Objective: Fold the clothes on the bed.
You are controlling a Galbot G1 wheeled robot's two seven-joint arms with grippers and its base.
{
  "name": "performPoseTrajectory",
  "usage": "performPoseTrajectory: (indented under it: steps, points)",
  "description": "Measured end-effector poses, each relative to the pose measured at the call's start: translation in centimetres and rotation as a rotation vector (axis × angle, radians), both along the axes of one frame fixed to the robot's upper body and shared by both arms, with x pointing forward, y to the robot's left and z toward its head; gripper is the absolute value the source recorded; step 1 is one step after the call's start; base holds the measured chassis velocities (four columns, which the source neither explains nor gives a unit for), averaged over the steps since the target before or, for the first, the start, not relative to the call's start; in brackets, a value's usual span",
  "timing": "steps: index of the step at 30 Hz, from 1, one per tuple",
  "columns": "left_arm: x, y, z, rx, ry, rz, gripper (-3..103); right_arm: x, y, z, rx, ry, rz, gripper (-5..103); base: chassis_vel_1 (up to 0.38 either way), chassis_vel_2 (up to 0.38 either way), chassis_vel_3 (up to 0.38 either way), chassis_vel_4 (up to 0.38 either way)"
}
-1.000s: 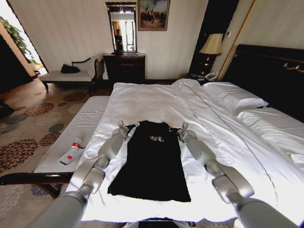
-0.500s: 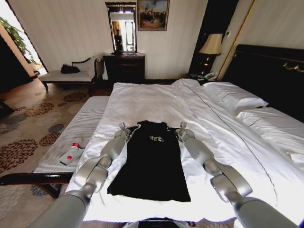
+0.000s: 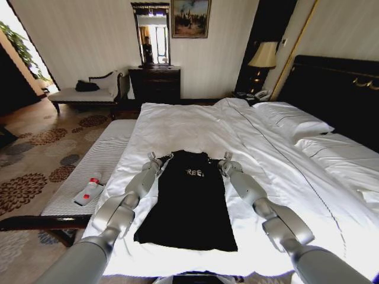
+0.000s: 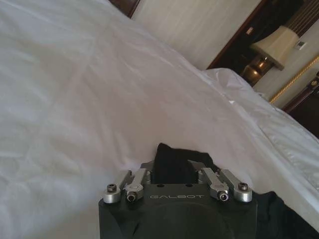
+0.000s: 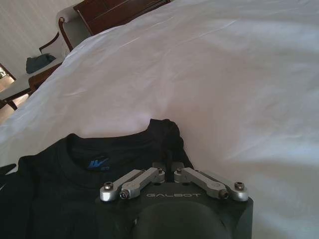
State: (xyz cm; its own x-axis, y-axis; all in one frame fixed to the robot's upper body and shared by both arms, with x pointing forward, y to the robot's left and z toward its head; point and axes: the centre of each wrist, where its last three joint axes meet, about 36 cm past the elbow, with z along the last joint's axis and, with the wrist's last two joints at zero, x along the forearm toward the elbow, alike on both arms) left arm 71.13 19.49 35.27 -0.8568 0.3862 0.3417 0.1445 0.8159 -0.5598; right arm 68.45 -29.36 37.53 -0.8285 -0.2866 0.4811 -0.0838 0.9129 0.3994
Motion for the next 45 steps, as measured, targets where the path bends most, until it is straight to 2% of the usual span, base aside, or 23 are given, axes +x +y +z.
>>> performPoseTrajectory:
  steps: [2,3,5,7,9,10,14,16,18,19,22,24,25,28,30,34,36,38,39,41,42,45]
  points:
    - [-0.1,-0.2,-0.2,0.016,0.029,0.004,28,-0.1,-0.3,-0.1,0.0,0.003,-0.005,3,0.0,0.0,0.0,0.0]
    - [-0.1,-0.2,-0.2,0.016,0.029,0.004,28,-0.1,-0.3,-0.1,0.0,0.003,-0.005,3,0.0,0.0,0.0,0.0]
    - [-0.3,-0.2,-0.5,0.029,0.051,0.015,20,-0.3,-0.9,-0.1,0.0,0.006,-0.012,3,0.0,0.0,0.0,0.0]
    - [-0.4,-0.1,-0.6,0.036,0.057,0.019,20,-0.3,-1.1,-0.1,-0.001,0.007,-0.015,3,0.0,0.0,0.0,0.0]
    - [-0.5,0.2,-0.8,0.048,0.065,0.024,30,-0.5,-1.5,-0.1,-0.001,0.009,-0.02,3,0.0,0.0,0.0,0.0]
    - [-0.5,0.2,-0.8,0.048,0.065,0.024,30,-0.5,-1.5,-0.1,-0.001,0.009,-0.02,3,0.0,0.0,0.0,0.0]
    - [-0.4,0.1,-0.5,0.048,0.056,0.023,53,-0.7,-1.6,-0.3,-0.001,0.012,-0.019,3,0.0,0.0,0.0,0.0]
    - [-0.3,0.1,-0.2,0.048,0.051,0.023,53,-0.7,-1.6,-0.3,-0.001,0.012,-0.018,3,0.0,0.0,0.0,0.0]
    - [-0.1,0.1,0.0,0.056,0.05,0.02,64,-0.7,-1.6,-0.3,0.0,0.012,-0.018,3,0.0,0.0,0.0,0.0]
    - [-0.1,0.1,0.0,0.056,0.05,0.02,64,-0.7,-1.6,-0.3,0.0,0.012,-0.018,3,0.0,0.0,0.0,0.0]
    - [-0.1,-0.2,-0.1,0.078,0.06,0.005,80,-0.7,-1.7,-0.2,0.001,0.012,-0.02,3,0.0,0.0,0.0,0.0]
    - [-0.1,-0.3,-0.1,0.08,0.061,0.001,80,-0.7,-1.7,-0.2,0.002,0.012,-0.021,3,0.0,0.0,0.0,0.0]
    - [-0.2,-0.5,-0.2,0.081,0.065,-0.002,85,-0.7,-1.8,-0.1,0.002,0.012,-0.022,3,0.0,0.0,0.0,0.0]
    - [-0.3,-0.7,-0.5,0.086,0.075,-0.008,70,-0.7,-2.3,0.1,0.004,0.01,-0.029,3,0.0,0.0,0.0,0.0]
    - [-0.3,-0.7,-0.5,0.087,0.077,-0.008,70,-0.7,-2.3,0.1,0.004,0.01,-0.031,3,0.0,0.0,0.0,0.0]
    - [-0.1,-0.6,-0.5,0.089,0.084,-0.011,48,-0.9,-2.5,-0.2,0.008,0.015,-0.036,3,0.0,0.0,0.0,0.0]
    - [-0.1,-0.7,-0.4,0.088,0.084,-0.014,48,-1.0,-2.5,-0.3,0.008,0.017,-0.037,3,0.0,0.0,0.0,0.0]
    - [-0.1,-1.0,-0.5,0.085,0.083,-0.024,38,-1.2,-2.6,-0.5,0.008,0.021,-0.037,3,0.0,0.0,0.0,0.0]
    - [-0.1,-1.0,-0.5,0.085,0.083,-0.024,38,-1.2,-2.6,-0.5,0.008,0.021,-0.037,3,0.0,0.0,0.0,0.0]
    - [-0.1,-1.3,-0.5,0.082,0.082,-0.028,27,-1.3,-2.7,-0.6,0.007,0.022,-0.039,3,0.0,0.0,0.0,0.0]
    - [-0.1,-1.3,-0.5,0.082,0.082,-0.028,27,-1.3,-2.7,-0.6,0.007,0.022,-0.039,3,0.0,0.0,0.0,0.0]
    - [-0.3,-1.3,-0.7,0.078,0.079,-0.033,11,-1.3,-3.1,-0.5,0.005,0.021,-0.044,3,0.0,0.0,0.0,0.0]
